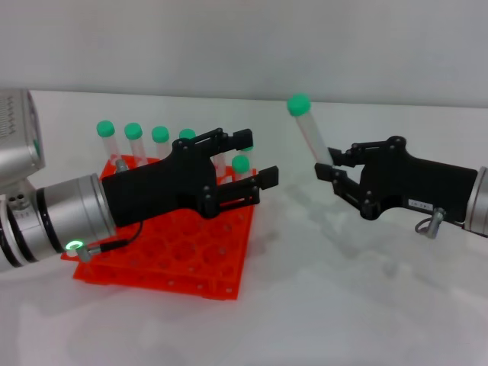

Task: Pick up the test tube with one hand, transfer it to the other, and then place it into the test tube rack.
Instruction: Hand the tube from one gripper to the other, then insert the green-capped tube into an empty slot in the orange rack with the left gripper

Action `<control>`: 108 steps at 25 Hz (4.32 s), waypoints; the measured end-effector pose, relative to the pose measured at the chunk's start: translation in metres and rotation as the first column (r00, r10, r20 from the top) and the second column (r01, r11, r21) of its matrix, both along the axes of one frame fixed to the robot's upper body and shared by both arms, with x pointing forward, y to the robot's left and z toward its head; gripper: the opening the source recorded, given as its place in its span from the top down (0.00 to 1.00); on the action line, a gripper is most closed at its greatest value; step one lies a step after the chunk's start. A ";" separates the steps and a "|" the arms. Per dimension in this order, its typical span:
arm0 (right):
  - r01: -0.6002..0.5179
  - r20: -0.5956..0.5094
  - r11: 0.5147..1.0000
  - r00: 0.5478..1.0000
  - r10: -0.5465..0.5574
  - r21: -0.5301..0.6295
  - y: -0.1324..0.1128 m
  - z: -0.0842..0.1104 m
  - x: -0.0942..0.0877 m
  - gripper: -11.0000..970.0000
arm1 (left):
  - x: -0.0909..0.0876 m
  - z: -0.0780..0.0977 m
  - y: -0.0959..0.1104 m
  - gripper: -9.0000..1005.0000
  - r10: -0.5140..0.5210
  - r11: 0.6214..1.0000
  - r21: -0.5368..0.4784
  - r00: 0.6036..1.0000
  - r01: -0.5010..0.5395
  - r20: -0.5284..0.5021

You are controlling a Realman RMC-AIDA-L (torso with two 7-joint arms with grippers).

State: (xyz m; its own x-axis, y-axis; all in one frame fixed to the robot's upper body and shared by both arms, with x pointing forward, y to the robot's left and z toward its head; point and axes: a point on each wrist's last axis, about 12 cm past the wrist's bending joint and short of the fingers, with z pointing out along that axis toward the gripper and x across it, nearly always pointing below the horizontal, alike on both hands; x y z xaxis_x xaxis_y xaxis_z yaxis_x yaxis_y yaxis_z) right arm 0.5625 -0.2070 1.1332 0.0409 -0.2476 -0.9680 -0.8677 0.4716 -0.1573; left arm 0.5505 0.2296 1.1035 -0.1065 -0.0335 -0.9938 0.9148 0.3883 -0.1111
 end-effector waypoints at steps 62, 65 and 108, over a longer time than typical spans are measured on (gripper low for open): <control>-0.146 0.108 0.986 0.982 0.155 -0.080 0.034 -0.011 -0.019 0.79 | -0.012 -0.008 -0.009 0.76 -0.021 0.991 -0.136 0.996 0.009 -0.088; -0.159 0.112 0.983 0.979 0.168 -0.090 0.036 -0.013 -0.021 0.78 | -0.013 -0.009 -0.008 0.76 -0.016 0.990 -0.139 0.996 0.003 -0.091; 0.205 0.000 0.973 0.979 -0.206 -0.110 -0.041 -0.044 -0.009 0.12 | 0.019 0.132 0.022 0.79 0.206 0.958 0.257 0.930 -0.128 -0.305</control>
